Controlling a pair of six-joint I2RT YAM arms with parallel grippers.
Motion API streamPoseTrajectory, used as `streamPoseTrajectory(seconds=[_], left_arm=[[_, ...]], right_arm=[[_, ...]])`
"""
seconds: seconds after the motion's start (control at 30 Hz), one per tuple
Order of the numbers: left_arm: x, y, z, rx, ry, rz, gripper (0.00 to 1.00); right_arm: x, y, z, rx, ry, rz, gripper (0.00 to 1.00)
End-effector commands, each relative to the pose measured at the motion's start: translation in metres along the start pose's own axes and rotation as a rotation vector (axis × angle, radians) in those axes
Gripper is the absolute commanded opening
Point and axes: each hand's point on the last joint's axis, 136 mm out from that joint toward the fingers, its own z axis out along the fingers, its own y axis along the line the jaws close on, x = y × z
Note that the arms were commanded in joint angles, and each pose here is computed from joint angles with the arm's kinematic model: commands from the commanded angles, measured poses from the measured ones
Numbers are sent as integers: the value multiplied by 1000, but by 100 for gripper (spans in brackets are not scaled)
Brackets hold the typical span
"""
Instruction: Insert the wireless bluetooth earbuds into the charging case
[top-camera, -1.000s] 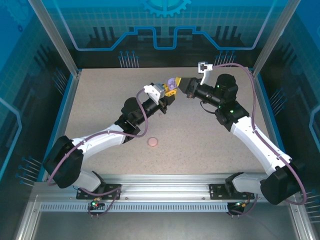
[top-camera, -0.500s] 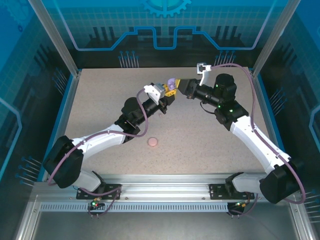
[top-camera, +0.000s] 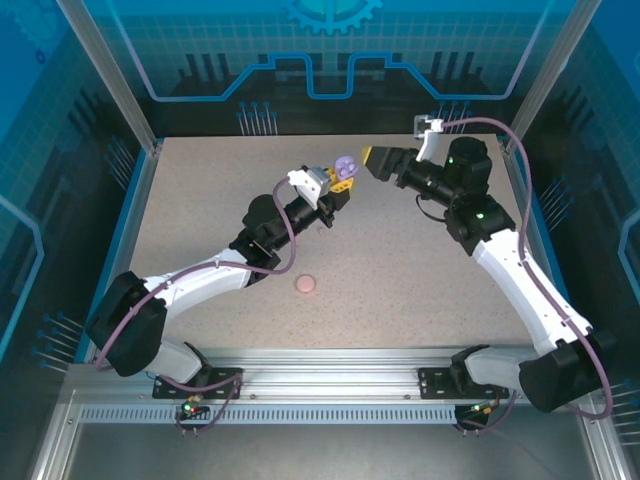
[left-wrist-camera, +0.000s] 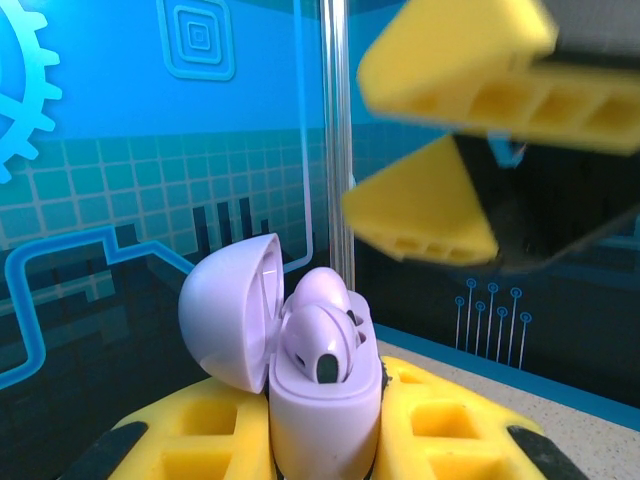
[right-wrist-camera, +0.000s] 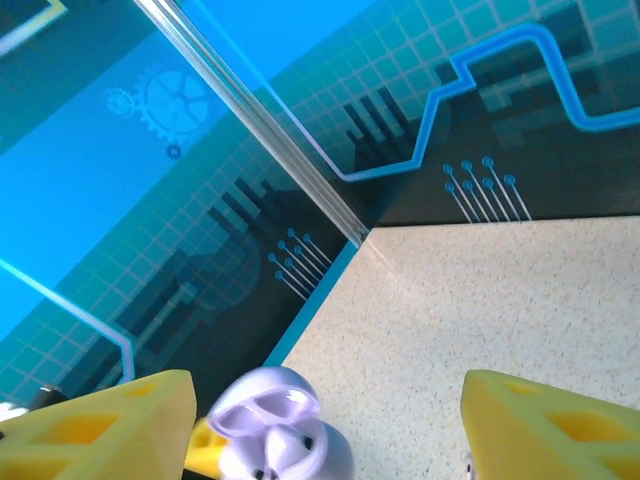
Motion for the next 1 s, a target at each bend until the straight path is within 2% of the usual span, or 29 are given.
streamPoseTrajectory(seconds=[0.0,0.2,0.43,0.53,0.63,0.97], left_arm=[[-7,-7,1,46,-27,15,0],[7,-23,2,142,10,5,0],[14,-32,5,183,38,-16,0],[16,-34,7,189,42,-22,0],[18,-34,9,186,46,-26,0],[17,-24,16,124,50,-25,0]], right_arm=[[-18,8,-16,64,15,-53,72],[-19,-9,-4,212,185,-67,68],[-1,-41,26,315,372,-38,53],[10,-47,36,332,432,-44,42],[23,-48,43,323,490,-55,34],[74,-28,32,265,642,-68,20]])
